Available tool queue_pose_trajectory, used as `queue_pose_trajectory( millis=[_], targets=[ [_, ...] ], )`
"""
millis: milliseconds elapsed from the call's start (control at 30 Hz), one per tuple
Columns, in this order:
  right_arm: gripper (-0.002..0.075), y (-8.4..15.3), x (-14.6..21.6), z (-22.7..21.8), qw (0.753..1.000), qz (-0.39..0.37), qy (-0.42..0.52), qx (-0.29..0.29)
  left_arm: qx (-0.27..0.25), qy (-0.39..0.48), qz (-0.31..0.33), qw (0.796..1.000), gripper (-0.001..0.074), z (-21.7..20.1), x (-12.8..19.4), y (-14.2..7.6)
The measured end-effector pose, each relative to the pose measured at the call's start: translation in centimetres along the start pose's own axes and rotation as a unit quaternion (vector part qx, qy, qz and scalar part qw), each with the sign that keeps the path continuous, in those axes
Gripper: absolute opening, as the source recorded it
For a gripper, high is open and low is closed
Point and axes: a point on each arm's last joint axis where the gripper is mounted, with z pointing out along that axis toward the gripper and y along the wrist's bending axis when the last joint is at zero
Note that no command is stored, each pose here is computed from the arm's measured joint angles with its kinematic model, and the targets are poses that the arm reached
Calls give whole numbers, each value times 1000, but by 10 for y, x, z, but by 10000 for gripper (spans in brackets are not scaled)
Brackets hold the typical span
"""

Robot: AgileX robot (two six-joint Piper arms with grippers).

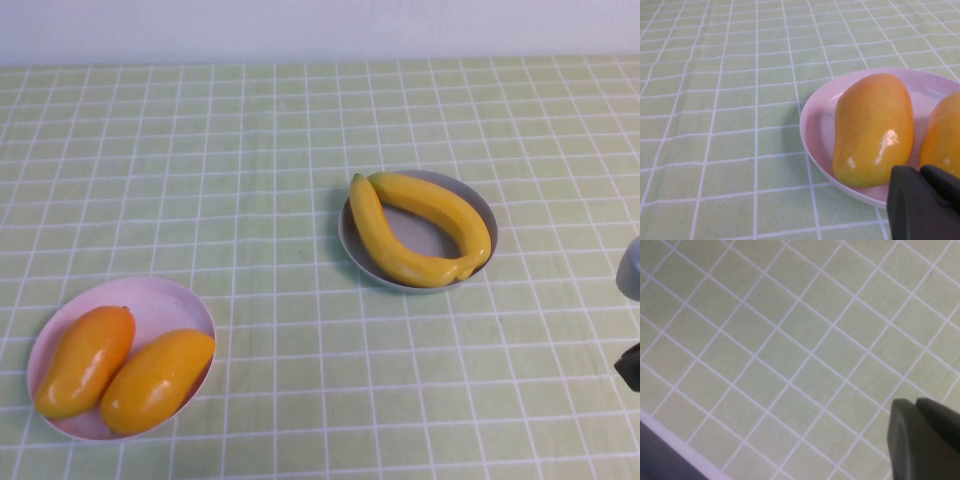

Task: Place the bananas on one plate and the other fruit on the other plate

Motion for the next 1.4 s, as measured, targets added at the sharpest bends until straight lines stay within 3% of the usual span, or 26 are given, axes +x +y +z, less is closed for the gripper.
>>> queue_pose_trajectory(
  millis=[200,367,500,600,967,1400],
  targets=[
    [-15,-3,-2,1,1000,1,-29,13,-1,0,3,1000,2,0,0,0],
    [-15,-26,26,10,987,109,-114,40,0,0,0,1000,2,0,0,0],
    [-15,-36,72,21,956,210,-189,85,-1,0,3,1000,2,0,0,0],
    [-15,-34,104,30,931,246,-237,132,-1,0,3,1000,2,0,0,0],
    [-15,-18,177,81,844,198,-432,249,-1,0,3,1000,2,0,0,0],
    [-15,-11,190,99,882,201,-367,216,-1,0,3,1000,2,0,0,0]
  ],
)
